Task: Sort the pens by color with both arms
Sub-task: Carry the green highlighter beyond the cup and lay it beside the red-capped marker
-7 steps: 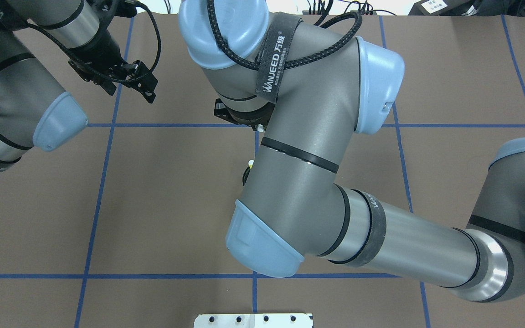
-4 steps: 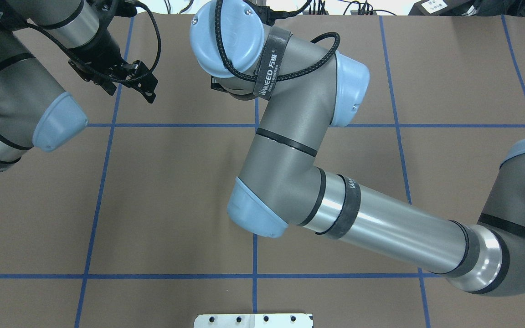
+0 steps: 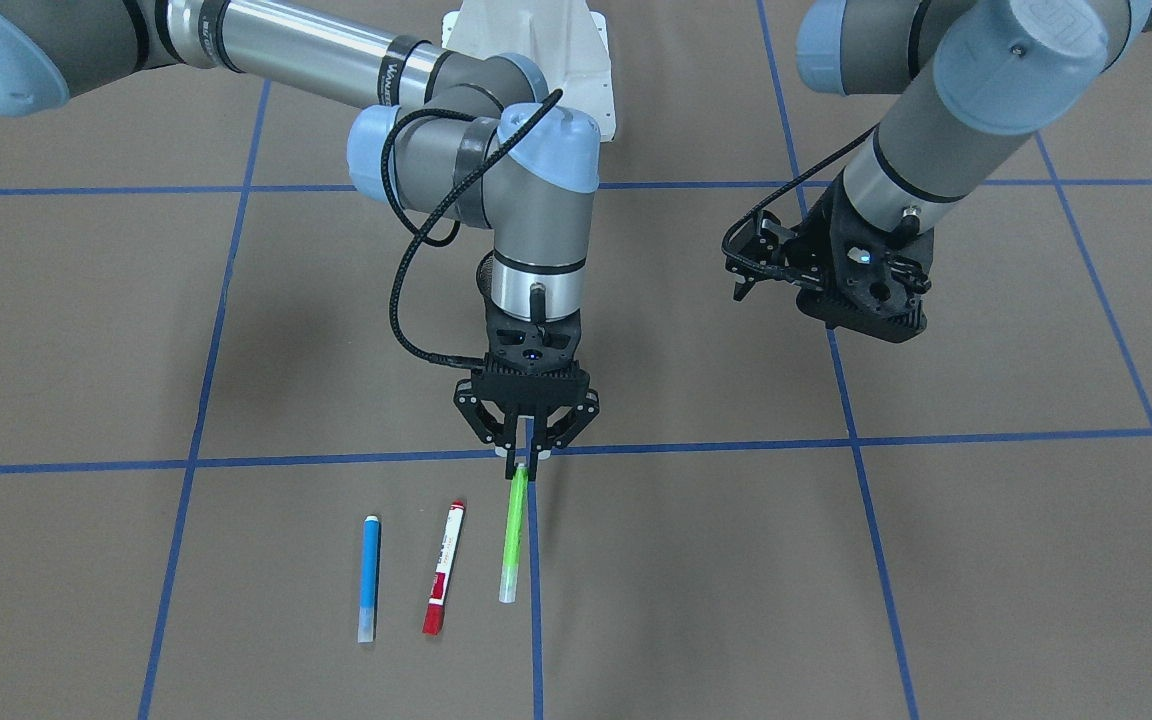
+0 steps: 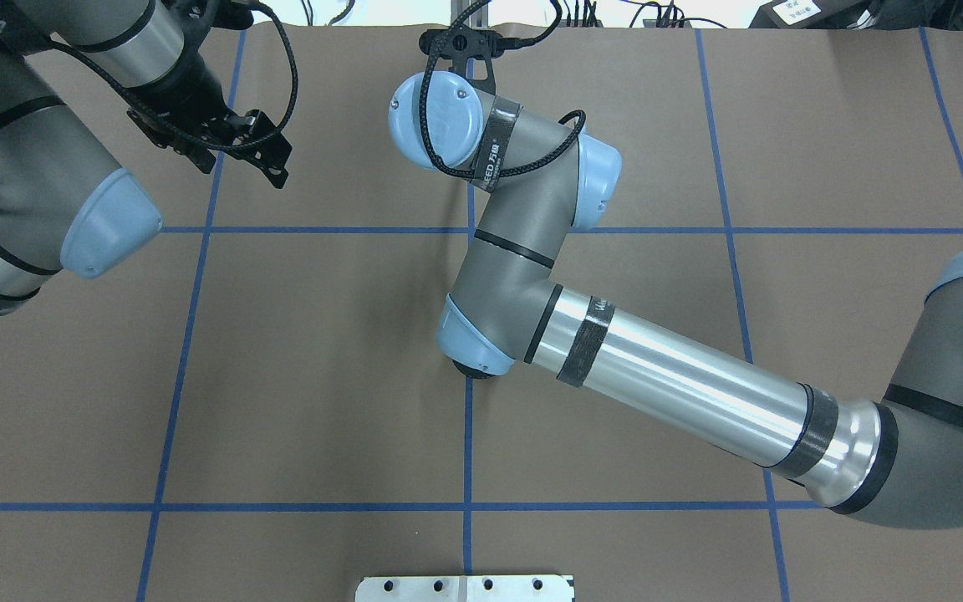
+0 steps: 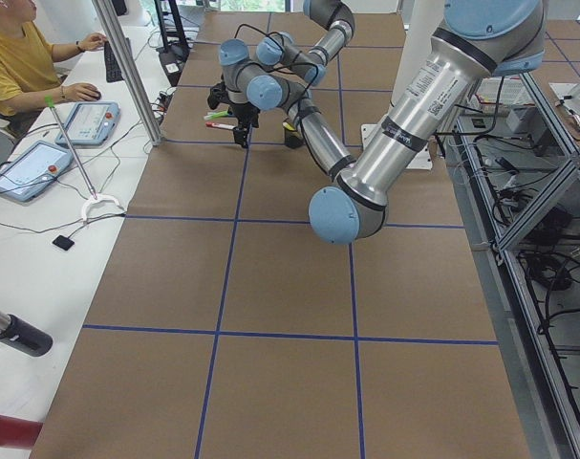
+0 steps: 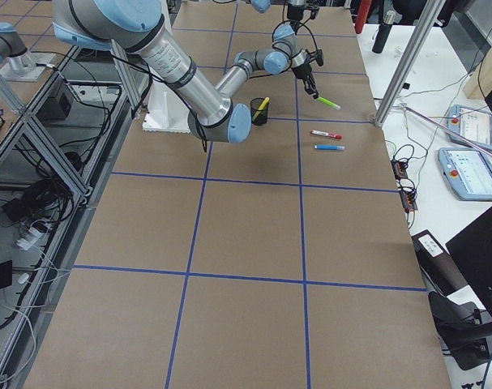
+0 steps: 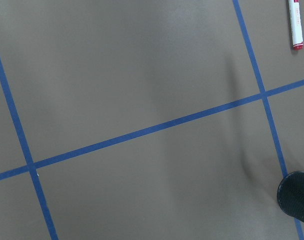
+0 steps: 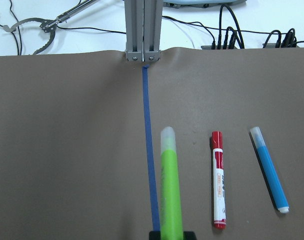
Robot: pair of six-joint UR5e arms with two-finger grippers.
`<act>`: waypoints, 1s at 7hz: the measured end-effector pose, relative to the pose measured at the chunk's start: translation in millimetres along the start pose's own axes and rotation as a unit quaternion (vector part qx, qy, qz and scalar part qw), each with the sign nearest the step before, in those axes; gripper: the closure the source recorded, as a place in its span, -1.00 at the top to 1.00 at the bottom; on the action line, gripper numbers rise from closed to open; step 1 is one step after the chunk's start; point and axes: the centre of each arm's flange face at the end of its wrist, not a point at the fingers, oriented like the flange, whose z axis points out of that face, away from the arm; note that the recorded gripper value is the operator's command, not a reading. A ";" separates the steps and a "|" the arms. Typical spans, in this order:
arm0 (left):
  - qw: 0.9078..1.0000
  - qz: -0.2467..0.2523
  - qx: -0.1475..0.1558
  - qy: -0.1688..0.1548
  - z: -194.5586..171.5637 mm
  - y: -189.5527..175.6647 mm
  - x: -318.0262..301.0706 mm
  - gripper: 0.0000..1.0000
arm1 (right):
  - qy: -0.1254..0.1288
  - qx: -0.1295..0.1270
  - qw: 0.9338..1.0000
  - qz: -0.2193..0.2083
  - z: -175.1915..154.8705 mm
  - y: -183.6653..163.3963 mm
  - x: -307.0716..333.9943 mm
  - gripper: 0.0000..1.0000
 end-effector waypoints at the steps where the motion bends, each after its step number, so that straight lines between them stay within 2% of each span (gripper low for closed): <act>1: 1.000 0.000 0.000 0.000 -0.1 0.0 0.4 0.99 | 0.000 0.014 1.000 -0.001 23.8 6.1 2.8 -1.00; 3: 1.000 0.000 0.000 0.000 0.3 -0.1 0.1 0.99 | -0.010 0.039 0.999 -0.001 58.4 21.9 6.0 -1.00; 4: 1.000 0.000 0.000 0.000 0.6 -0.1 -0.2 0.99 | -0.015 0.046 0.999 0.000 67.0 27.4 6.3 -0.32; 6: 1.000 0.000 0.000 0.000 0.9 0.0 -0.6 0.99 | -0.023 0.050 0.998 0.000 68.0 31.3 2.4 0.83; 7: 1.000 0.000 -0.001 0.000 1.3 0.0 -1.0 0.99 | -0.026 0.050 0.998 0.001 66.1 31.6 0.5 0.96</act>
